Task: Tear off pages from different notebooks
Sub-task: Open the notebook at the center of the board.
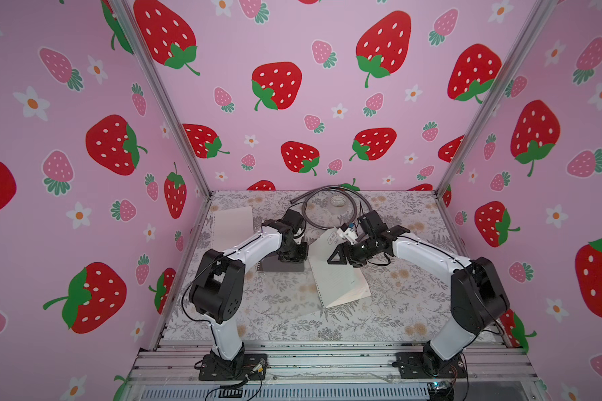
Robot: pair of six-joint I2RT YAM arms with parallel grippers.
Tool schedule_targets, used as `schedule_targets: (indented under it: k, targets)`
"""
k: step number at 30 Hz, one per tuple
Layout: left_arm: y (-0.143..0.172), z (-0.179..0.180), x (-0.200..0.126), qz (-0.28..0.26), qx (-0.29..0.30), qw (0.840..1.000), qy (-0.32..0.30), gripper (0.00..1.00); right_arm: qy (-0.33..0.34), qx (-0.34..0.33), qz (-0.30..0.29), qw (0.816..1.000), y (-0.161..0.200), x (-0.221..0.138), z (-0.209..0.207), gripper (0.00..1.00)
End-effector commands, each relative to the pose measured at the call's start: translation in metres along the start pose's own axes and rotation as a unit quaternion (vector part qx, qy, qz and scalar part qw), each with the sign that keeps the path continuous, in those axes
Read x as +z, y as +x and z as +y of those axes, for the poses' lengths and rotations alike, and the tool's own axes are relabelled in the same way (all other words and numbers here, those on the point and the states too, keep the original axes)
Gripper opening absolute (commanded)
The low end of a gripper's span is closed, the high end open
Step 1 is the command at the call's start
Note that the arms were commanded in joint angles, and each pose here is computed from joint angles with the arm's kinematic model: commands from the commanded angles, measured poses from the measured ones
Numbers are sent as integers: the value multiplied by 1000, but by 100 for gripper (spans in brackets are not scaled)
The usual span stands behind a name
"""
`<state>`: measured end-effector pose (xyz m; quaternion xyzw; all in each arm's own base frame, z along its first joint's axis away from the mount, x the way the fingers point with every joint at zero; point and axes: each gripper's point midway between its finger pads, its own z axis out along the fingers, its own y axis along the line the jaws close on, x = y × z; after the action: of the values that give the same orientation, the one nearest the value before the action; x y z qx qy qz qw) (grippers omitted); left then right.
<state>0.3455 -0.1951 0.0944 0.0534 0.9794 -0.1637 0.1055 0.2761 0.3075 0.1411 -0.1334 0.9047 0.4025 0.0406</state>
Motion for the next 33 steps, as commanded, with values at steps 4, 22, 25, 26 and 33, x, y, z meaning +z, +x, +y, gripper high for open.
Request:
schedule_targets:
  k: [4,22,25,26,33]
  targets:
    - [-22,65,-82,-110,-105,987,-53,0,-86,-86,50,991,3,1,70,68]
    - [3,95,-121,-141,-164,975,-45,0,-87,3,214,973,-32,133,30,71]
    - [5,91,-117,-139,-161,976,-34,0,-61,6,216,975,-29,139,17,73]
    - [4,88,-114,-137,-159,977,-25,0,-56,5,214,975,-28,139,16,73]
    - [5,37,-64,-69,-80,994,3,0,0,-49,82,995,-63,87,22,72]
